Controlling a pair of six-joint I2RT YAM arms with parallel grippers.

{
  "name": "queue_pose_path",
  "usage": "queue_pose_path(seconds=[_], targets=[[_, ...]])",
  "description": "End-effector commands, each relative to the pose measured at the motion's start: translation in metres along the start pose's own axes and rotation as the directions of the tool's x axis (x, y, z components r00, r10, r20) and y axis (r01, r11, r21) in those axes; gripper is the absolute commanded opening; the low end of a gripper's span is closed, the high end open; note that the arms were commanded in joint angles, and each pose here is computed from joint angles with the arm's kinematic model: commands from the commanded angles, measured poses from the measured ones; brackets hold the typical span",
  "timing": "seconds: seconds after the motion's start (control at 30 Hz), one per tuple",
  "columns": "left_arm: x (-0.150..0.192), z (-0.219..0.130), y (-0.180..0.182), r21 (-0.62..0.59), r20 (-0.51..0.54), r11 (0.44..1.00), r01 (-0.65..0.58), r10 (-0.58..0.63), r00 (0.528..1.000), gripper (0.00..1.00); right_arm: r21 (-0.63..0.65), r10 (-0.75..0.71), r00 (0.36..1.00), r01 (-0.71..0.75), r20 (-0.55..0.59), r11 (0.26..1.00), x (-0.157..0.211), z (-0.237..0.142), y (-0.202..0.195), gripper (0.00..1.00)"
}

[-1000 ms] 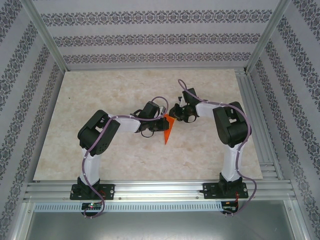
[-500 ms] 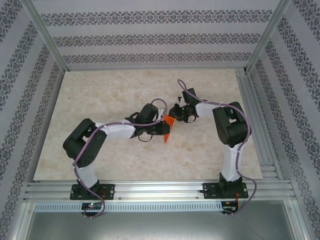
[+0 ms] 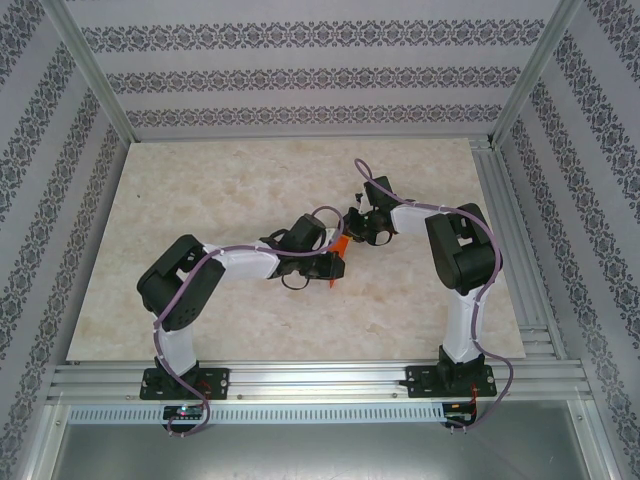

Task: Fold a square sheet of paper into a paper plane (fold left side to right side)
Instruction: Fold the wing for the fifth time at the center of the table.

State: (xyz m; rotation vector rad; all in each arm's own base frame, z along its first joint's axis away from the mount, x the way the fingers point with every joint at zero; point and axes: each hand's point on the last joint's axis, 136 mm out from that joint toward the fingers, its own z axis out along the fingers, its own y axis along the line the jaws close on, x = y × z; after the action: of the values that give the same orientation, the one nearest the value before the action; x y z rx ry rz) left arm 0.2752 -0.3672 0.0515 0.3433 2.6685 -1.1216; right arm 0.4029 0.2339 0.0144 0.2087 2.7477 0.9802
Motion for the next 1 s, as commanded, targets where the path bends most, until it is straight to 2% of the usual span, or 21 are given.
queue_pose_path(seconds=[0.0, 0.97], targets=[[0.017, 0.003, 0.007, -0.024, -0.042, 1.0, -0.01, 0.009, 0.999, 0.13, 0.135, 0.03, 0.998, -0.023, -0.049, 0.991, 0.018, 0.015, -0.038, 0.16], [0.036, 0.012, 0.024, -0.049, -0.079, 0.999, 0.021, -0.025, 0.997, 0.12, 0.158, 0.024, 0.998, -0.014, -0.057, 0.987, 0.019, 0.014, -0.041, 0.16]])
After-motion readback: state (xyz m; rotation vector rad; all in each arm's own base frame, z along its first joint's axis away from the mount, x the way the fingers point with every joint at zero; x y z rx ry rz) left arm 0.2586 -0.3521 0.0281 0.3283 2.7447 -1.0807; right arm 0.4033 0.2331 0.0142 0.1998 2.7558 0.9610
